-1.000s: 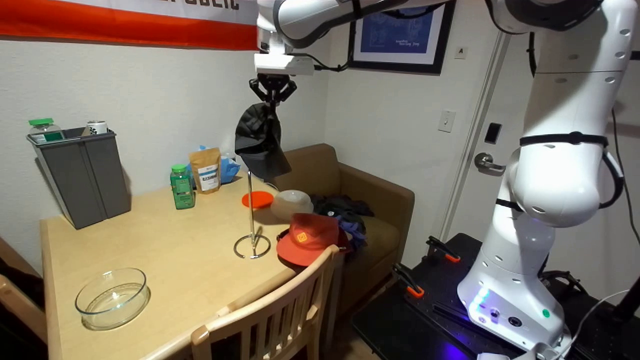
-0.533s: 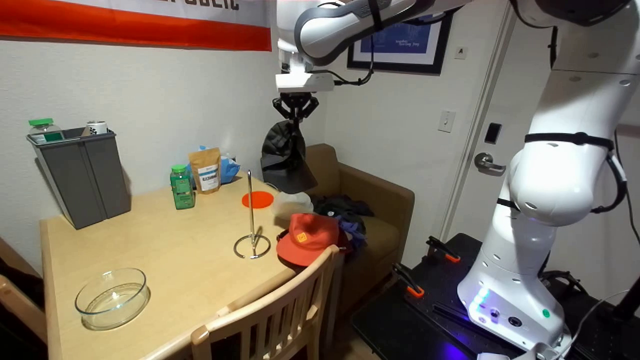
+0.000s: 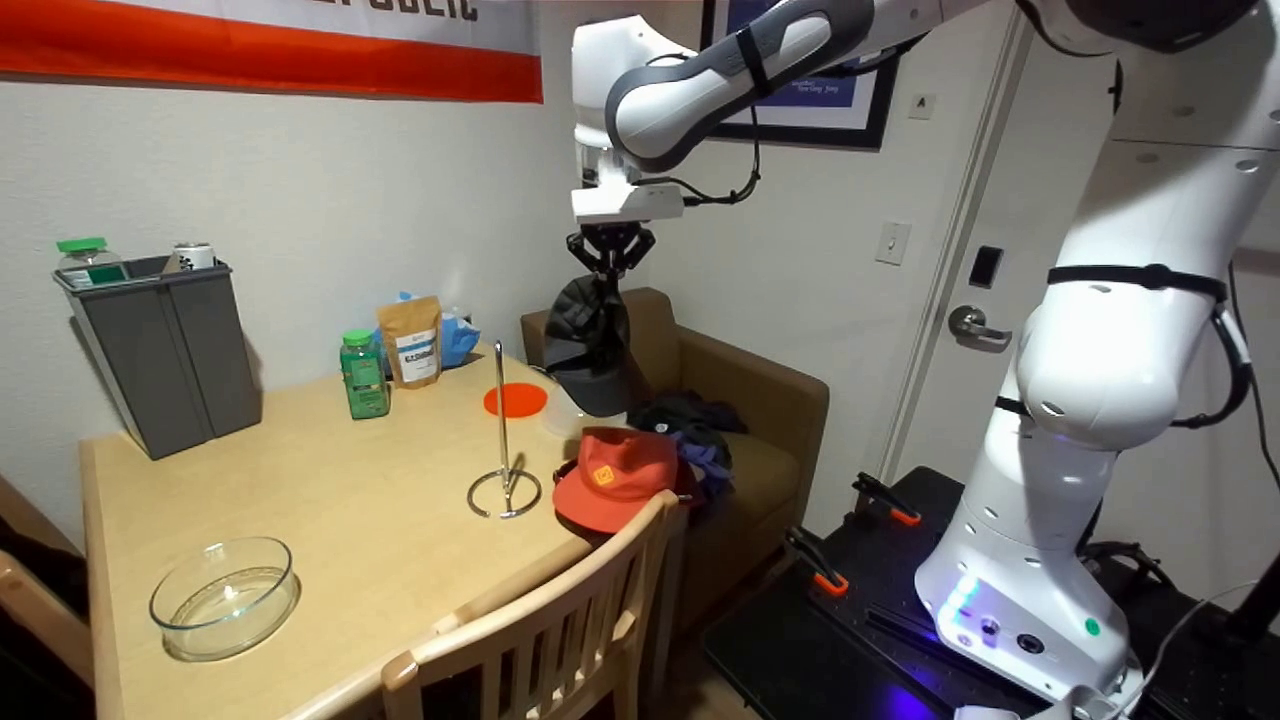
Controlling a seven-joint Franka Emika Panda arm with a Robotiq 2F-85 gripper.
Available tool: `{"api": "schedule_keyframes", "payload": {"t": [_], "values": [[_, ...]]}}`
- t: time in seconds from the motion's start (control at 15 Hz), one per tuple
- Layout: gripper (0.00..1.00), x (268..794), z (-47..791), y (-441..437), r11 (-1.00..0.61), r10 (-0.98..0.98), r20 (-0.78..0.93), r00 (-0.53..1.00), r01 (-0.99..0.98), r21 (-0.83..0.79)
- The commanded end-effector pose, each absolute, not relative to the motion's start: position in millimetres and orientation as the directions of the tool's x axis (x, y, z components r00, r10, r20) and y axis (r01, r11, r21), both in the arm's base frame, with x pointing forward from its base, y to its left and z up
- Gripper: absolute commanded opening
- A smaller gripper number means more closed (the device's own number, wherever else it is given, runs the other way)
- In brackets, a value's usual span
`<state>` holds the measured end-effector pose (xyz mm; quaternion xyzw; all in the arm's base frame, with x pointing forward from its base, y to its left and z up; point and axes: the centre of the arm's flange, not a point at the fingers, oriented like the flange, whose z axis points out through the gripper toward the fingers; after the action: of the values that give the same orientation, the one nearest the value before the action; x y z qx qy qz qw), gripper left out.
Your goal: Take the cap off the stand and put it on the pile of caps on the table
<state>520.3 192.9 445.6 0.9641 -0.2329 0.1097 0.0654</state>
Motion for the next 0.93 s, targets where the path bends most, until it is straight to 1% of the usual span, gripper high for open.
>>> {"api": "schedule_keyframes", "payload": {"t": [0.0,0.4,0.87], "values": [[0.01,526.0,422.8,202.4,-0.894,-0.432,0.199,0.880,-0.447,0.036],[0.01,529.1,381.3,211.7,-0.892,-0.449,0.091,0.889,-0.451,0.007],[0.01,520.7,336.9,208.3,-0.839,-0.530,-0.059,0.846,-0.533,-0.106]]}}
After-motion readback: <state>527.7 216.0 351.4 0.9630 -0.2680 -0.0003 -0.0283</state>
